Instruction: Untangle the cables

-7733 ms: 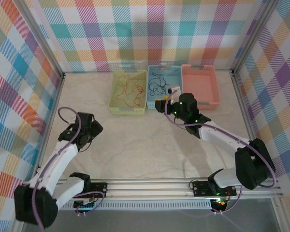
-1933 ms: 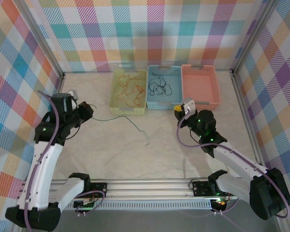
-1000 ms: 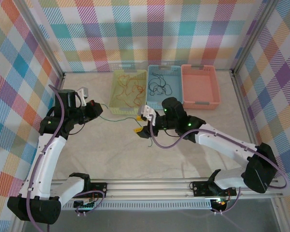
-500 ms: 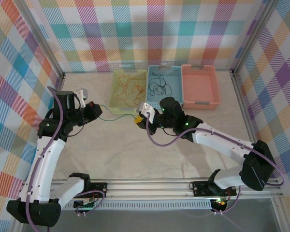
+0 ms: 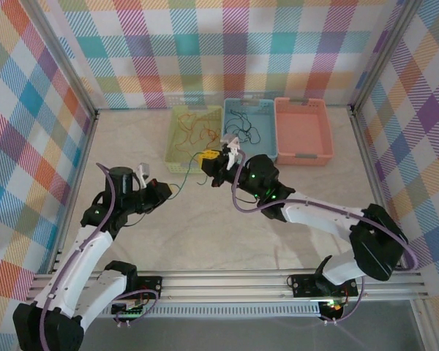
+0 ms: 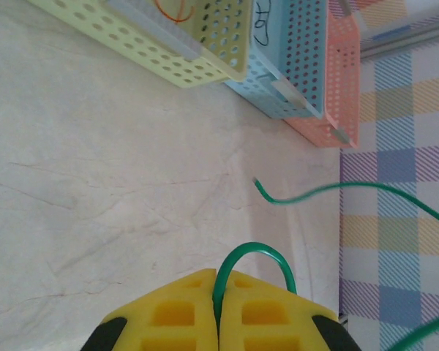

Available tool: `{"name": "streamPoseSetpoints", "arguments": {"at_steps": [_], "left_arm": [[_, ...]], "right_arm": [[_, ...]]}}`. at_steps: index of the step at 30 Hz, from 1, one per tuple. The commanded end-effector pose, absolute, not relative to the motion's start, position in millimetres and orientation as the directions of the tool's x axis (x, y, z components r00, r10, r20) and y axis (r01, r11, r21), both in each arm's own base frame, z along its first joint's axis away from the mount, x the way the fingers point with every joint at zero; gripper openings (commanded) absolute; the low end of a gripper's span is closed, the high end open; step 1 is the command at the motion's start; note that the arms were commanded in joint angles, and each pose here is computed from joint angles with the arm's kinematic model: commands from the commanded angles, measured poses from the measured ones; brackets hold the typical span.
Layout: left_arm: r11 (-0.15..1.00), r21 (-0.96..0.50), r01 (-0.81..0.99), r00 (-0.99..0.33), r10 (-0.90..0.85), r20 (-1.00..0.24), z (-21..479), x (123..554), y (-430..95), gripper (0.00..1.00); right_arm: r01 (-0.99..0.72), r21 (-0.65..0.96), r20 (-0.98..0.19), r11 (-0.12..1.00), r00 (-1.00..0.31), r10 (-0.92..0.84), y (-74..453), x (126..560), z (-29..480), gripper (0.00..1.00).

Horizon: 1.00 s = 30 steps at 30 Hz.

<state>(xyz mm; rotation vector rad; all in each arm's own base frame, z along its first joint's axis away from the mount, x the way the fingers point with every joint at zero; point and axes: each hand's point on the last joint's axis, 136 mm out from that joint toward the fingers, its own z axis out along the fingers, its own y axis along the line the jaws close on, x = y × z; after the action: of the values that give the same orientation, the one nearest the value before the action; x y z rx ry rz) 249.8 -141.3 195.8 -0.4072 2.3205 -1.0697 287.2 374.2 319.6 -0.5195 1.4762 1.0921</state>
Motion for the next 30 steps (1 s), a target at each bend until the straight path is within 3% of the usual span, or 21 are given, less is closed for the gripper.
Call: {"name": "streamPoseSetpoints", "arguments": {"at_steps": [1, 5, 8, 10, 13, 16, 23, 30], "left_arm": [[0.658, -0.750, -0.071, -0.813, -0.474, -0.339, 178, 244, -147, 0.00], [0.678, -0.731, -0.080, -0.819, -0.463, -0.339, 169, 243, -147, 0.00], [0.704, -0.705, -0.087, -0.809, -0.462, -0.362, 169, 243, -141, 0.01], [0.726, -0.682, -0.085, -0.801, -0.457, -0.386, 174, 244, -136, 0.22], [0.785, -0.612, -0.096, -0.774, -0.445, -0.450, 192, 245, -120, 0.71], [0.833, -0.541, -0.119, -0.732, -0.441, -0.519, 212, 244, -101, 0.89], [0.842, -0.530, -0.101, -0.680, -0.448, -0.581, 231, 237, -89, 0.91], [0.841, -0.534, -0.092, -0.705, -0.433, -0.561, 214, 234, -93, 0.91]], "right_arm": [[-0.823, 0.431, -0.798, 0.370, -0.156, 0.582, 354, 296, 408, 0.00], [-0.826, 0.428, -0.786, 0.368, -0.139, 0.602, 350, 295, 413, 0.00], [-0.807, 0.408, -0.815, 0.427, -0.110, 0.569, 343, 298, 410, 0.00], [-0.784, 0.383, -0.841, 0.489, -0.077, 0.535, 334, 302, 407, 0.00], [-0.705, 0.363, -0.876, 0.609, -0.035, 0.482, 303, 318, 398, 0.00], [-0.614, 0.366, -0.889, 0.699, -0.010, 0.457, 264, 338, 389, 0.00], [-0.285, 0.455, -0.882, 0.843, -0.019, 0.470, 150, 406, 356, 0.00], [-0.027, 0.562, -0.827, 0.827, -0.031, 0.562, 72, 473, 323, 0.00]]}}
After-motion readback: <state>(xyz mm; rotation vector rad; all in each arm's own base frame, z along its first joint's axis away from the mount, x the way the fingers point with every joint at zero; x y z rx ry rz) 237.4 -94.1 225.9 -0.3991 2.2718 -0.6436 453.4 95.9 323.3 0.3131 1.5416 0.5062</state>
